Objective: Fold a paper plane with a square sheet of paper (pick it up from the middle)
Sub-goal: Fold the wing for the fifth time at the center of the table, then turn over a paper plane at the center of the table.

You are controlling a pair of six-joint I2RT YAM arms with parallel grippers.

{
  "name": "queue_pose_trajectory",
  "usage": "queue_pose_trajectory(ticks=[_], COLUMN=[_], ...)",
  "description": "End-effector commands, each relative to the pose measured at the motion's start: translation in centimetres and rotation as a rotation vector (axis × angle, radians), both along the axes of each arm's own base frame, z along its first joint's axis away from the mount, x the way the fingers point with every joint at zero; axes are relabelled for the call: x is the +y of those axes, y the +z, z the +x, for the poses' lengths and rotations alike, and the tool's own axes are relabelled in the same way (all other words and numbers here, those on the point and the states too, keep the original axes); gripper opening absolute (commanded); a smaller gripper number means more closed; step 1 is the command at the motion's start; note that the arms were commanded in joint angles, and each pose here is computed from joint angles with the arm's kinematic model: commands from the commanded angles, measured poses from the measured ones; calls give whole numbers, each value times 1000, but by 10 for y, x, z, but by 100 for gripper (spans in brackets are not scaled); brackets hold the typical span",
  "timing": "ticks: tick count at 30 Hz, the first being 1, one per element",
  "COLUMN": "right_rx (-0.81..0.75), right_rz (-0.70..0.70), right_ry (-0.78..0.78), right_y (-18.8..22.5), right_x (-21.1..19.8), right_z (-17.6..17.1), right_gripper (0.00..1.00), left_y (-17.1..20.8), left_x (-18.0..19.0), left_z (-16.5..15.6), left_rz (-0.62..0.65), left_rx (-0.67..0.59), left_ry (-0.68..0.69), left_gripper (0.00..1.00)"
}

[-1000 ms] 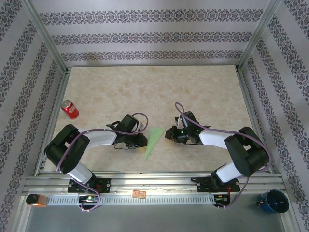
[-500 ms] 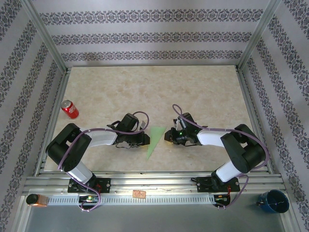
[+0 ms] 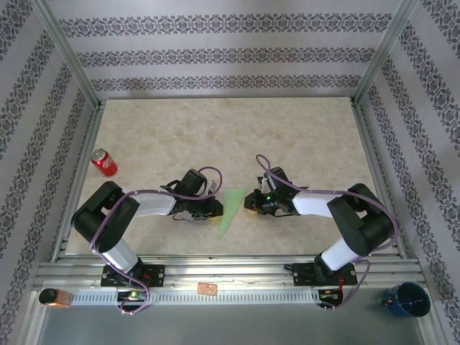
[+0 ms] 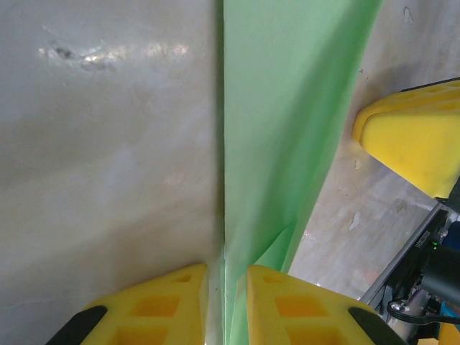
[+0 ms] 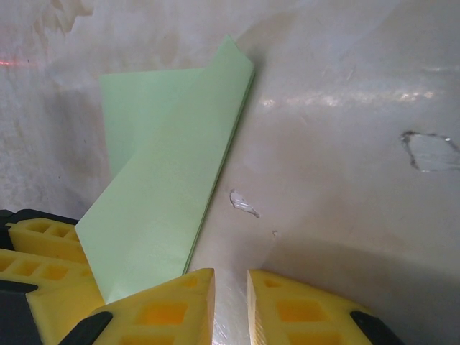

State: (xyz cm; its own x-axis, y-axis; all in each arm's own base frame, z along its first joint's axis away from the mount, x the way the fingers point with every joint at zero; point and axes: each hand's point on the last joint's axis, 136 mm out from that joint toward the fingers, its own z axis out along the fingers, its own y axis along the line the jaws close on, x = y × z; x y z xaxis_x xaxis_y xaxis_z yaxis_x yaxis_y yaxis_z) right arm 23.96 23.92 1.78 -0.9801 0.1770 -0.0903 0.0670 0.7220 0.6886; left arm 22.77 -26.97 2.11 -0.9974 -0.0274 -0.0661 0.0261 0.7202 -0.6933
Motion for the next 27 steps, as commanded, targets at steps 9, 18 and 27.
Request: queue_pose_trajectory(ticks=[9,18,27], right_rx=[-10,-4,-1], right_rz=[18,23,22], right_ry=[20,32,36], right_y=[0,-1,-3], right_x=[13,16,17], right_z=[2,1,-1], right_gripper=[21,21,21], left_y=[4,2,-1], left_x=[-16,-20,-26], left_z=[-3,-4,-5], left_rz=[-96,-114,-125], left_rx=[15,34,48], left_ry=[-19,-23,-39], left_gripper=[16,18,19])
